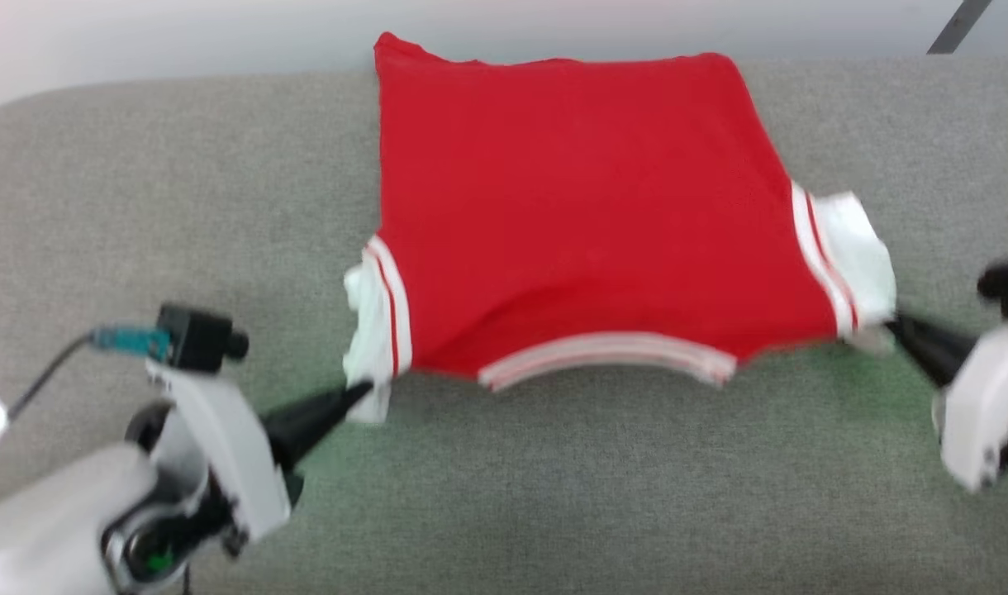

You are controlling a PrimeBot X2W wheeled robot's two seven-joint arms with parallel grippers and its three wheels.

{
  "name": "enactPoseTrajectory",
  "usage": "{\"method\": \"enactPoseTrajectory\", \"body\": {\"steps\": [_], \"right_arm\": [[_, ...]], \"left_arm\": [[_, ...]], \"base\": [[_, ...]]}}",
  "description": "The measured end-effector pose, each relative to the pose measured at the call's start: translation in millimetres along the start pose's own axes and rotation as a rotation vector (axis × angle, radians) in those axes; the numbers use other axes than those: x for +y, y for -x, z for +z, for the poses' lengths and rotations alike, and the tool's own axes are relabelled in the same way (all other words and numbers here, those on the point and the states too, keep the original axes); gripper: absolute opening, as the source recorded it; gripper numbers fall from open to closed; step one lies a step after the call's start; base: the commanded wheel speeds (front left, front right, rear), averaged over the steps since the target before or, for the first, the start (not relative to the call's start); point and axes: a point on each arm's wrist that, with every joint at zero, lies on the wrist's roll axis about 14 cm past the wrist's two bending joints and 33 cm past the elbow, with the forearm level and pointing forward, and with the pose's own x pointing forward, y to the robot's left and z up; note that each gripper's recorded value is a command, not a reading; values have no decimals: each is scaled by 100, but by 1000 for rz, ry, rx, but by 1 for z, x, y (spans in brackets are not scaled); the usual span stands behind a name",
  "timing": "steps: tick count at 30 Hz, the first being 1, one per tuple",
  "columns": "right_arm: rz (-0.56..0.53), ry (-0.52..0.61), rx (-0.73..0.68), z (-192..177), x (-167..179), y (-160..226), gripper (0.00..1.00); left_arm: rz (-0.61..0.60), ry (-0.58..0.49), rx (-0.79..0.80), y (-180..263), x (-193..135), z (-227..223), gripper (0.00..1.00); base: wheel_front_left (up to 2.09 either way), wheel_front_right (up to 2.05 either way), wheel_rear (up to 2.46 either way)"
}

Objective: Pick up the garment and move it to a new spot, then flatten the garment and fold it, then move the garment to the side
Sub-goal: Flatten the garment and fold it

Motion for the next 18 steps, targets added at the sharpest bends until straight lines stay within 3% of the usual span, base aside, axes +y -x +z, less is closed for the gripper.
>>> {"method": "enactPoseTrajectory", "body": {"steps": [18], "right_arm": [[144,-125,396,-92,74,93,0]], "left_arm": [[-44,24,197,63,-20,-72,0]], "base": [[0,0,0]]}}
